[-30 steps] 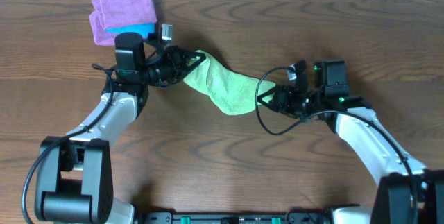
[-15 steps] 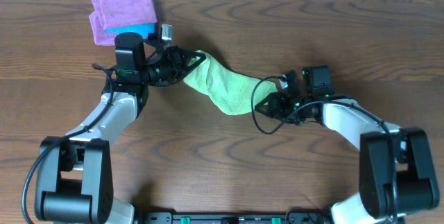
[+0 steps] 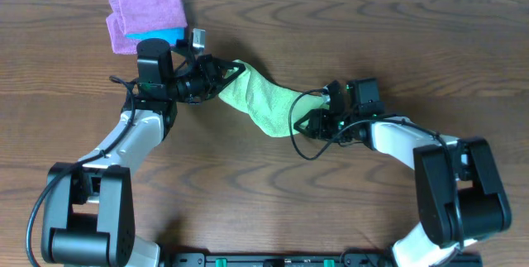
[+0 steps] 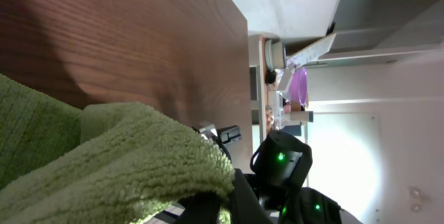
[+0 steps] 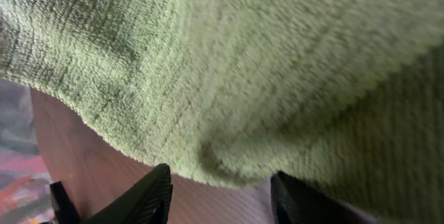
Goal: Fold the cloth
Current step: 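Move the right gripper left toward the left gripper, bunching the cloth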
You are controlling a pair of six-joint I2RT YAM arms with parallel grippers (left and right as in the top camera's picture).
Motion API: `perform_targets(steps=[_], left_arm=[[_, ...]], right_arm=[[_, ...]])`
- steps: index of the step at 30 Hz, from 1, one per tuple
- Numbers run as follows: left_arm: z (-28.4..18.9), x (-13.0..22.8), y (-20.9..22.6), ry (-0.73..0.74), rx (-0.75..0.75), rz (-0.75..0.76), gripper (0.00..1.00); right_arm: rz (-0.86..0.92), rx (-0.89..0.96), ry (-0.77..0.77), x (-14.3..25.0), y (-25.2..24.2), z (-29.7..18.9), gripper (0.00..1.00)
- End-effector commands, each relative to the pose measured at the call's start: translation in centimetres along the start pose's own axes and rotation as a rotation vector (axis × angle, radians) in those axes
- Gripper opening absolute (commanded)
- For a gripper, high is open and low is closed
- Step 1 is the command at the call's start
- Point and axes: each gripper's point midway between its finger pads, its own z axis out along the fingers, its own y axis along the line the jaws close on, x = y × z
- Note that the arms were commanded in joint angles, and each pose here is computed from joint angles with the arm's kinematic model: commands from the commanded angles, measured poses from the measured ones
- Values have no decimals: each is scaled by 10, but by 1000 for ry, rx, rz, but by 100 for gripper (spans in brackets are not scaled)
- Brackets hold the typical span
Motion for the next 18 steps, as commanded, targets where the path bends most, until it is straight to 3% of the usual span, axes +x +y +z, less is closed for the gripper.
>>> perform_targets(steps=[1,11,18], left_arm=[[-1,-3,-8,-1,14,14,6],[-1,-3,-8,-1,14,6,6],[-1,-3,-8,-1,14,6,6]], right_arm=[[11,30,25,10,-5,12,47],[-48,28,16,13,15,28,43],[-58,-125,17,9,48,29,37]])
